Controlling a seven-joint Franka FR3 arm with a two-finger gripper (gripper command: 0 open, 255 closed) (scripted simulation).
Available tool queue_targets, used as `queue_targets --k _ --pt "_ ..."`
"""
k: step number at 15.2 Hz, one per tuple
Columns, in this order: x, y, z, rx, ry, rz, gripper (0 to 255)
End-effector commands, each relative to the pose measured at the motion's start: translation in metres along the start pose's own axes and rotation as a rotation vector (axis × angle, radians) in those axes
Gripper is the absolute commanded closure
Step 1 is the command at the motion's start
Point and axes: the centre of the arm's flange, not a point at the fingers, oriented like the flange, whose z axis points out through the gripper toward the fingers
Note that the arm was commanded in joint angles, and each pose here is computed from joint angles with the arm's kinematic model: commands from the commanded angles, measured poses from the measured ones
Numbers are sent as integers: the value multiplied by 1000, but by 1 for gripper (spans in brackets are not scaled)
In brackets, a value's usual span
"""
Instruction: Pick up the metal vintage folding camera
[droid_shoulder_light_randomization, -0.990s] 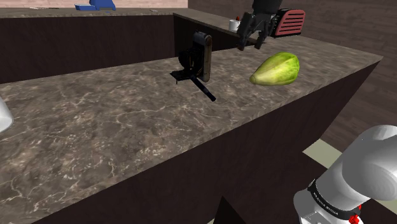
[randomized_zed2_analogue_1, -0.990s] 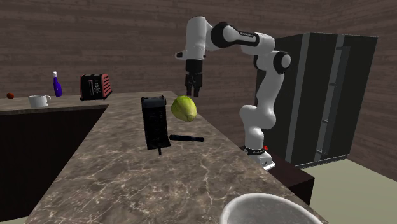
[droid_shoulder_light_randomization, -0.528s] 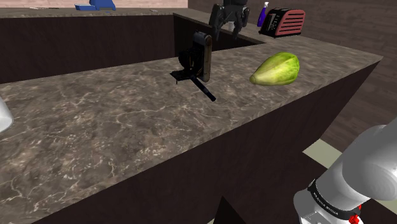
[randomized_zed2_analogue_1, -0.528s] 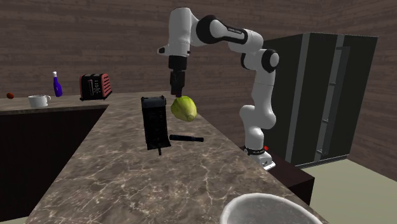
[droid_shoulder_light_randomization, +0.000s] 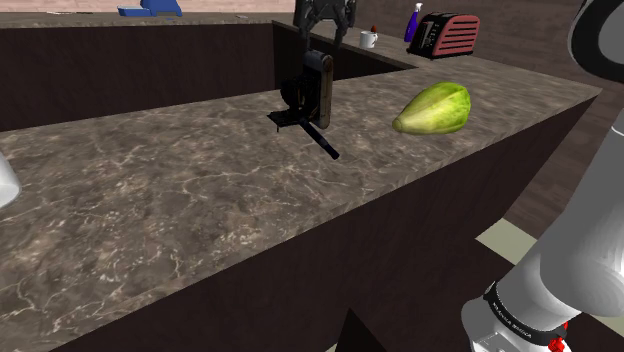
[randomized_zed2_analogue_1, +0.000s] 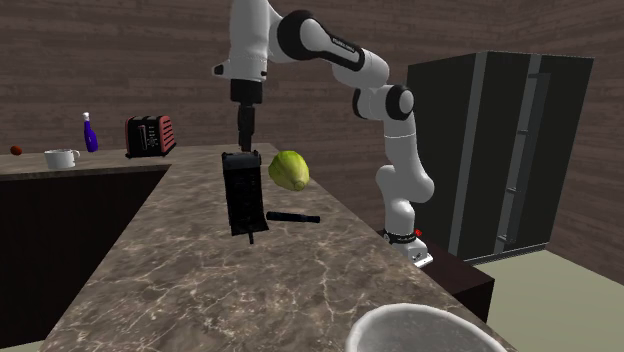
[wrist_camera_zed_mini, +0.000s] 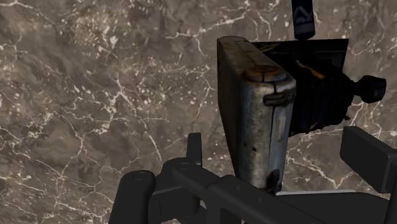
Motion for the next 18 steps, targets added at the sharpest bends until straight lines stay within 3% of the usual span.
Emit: queue_targets --k 1,8,9,18 --pt "3 -3 7 -2 1 3 0" --pt "0 -2 36 -2 1 3 0" --pt "-1 -3 36 -2 1 3 255" --pt "0 -2 36 -2 1 3 255"
